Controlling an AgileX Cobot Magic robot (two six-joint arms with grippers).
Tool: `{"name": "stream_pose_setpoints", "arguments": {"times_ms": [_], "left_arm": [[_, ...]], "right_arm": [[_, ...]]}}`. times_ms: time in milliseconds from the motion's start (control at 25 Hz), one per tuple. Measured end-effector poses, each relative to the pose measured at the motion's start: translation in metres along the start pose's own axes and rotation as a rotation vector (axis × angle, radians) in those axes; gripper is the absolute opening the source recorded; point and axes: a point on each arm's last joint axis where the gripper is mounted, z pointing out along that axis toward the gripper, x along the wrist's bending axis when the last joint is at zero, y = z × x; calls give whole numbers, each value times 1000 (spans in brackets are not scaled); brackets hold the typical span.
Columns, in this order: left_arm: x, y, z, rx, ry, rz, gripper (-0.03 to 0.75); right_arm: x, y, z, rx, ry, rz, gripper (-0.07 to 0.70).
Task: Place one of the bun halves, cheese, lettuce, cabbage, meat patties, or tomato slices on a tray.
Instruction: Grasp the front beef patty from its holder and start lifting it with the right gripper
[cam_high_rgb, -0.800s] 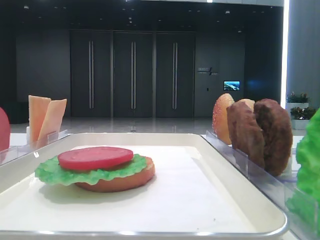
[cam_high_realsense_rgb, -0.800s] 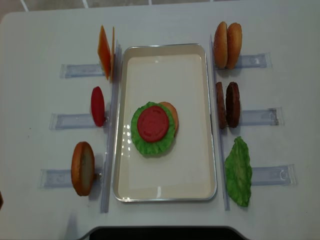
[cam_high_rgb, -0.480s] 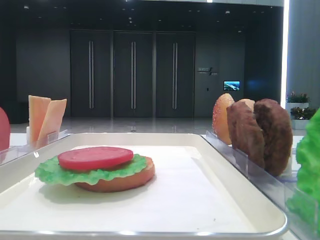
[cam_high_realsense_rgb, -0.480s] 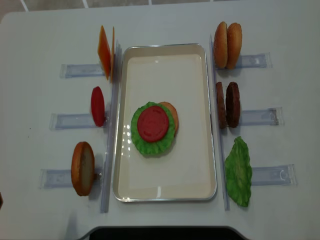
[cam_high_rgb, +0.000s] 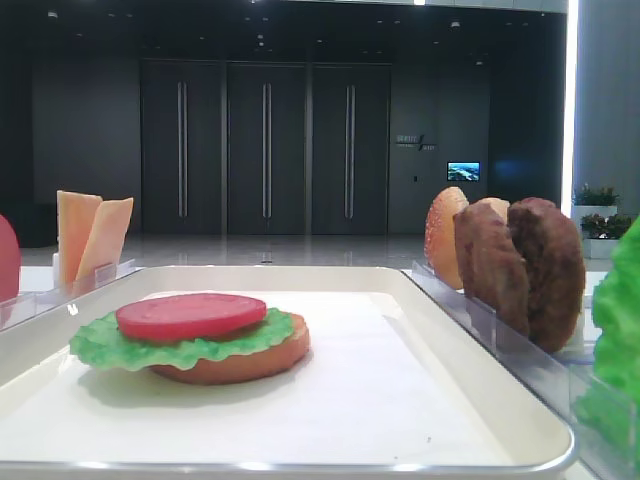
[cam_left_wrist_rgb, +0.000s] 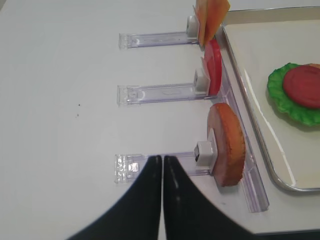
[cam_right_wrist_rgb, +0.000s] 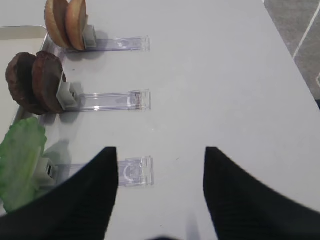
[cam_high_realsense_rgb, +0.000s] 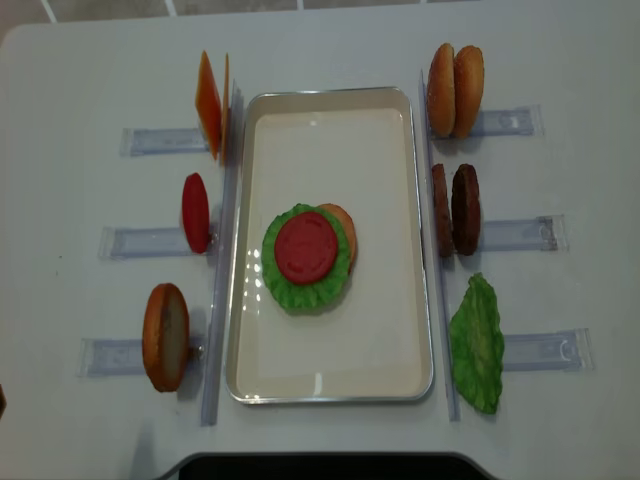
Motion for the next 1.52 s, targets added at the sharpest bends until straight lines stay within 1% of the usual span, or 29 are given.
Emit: {"name": "stream_pose_setpoints", "arguments": {"times_ms": [160, 240, 320, 360, 400, 480, 560, 600, 680, 720, 840, 920, 1000, 1120, 1200, 1280, 1320, 1360, 1400, 1480, 1520], "left_arm": [[0, 0, 0, 0, 0, 0, -7], [0, 0, 0, 0, 0, 0, -7], [0, 0, 0, 0, 0, 0, -7], [0, 0, 0, 0, 0, 0, -7], [0, 0, 0, 0, 0, 0, -7], [0, 0, 0, 0, 0, 0, -7], [0, 0, 0, 0, 0, 0, -7], [0, 0, 0, 0, 0, 0, -7], [0, 0, 0, 0, 0, 0, -7], [0, 0, 0, 0, 0, 0, -7], [0, 0, 0, 0, 0, 0, -7], [0, 0, 0, 0, 0, 0, -7], [0, 0, 0, 0, 0, 0, -7], [0, 0, 0, 0, 0, 0, -7], [0, 0, 0, 0, 0, 0, -7], [0, 0, 0, 0, 0, 0, -7], [0, 0, 0, 0, 0, 0, -7], [0, 0, 0, 0, 0, 0, -7], [0, 0, 0, 0, 0, 0, -7], [0, 0, 0, 0, 0, 0, -7], [0, 0, 0, 0, 0, 0, -7]], "right_arm": [[0, 0, 0, -2, 1, 0, 370], [0, 2, -1, -18, 3, 3, 370], [2, 12, -1, -34, 22, 26, 370], [2, 21, 3, -17, 31, 40, 370], [1, 32, 11, 20, 39, 55, 370], [-2, 56, 31, 116, 40, 74, 370], [-6, 80, 66, 263, 34, 88, 370], [-9, 92, 81, 313, 24, 85, 370], [-17, 110, 129, 478, 6, 80, 370], [-20, 117, 151, 533, -1, 76, 370], [-26, 134, 201, 640, -8, 71, 370], [-29, 142, 226, 679, -7, 71, 366], [-31, 146, 245, 712, -9, 80, 361], [-30, 153, 257, 729, -16, 100, 359], [-22, 157, 258, 747, -15, 77, 359], [-5, 160, 257, 760, -15, 58, 359], [8, 162, 256, 760, -11, 51, 359], [23, 164, 254, 757, -4, 31, 359], [36, 167, 252, 747, -3, 26, 359], [70, 171, 245, 720, 23, 0, 359], [86, 172, 241, 707, 36, -3, 359]]}}
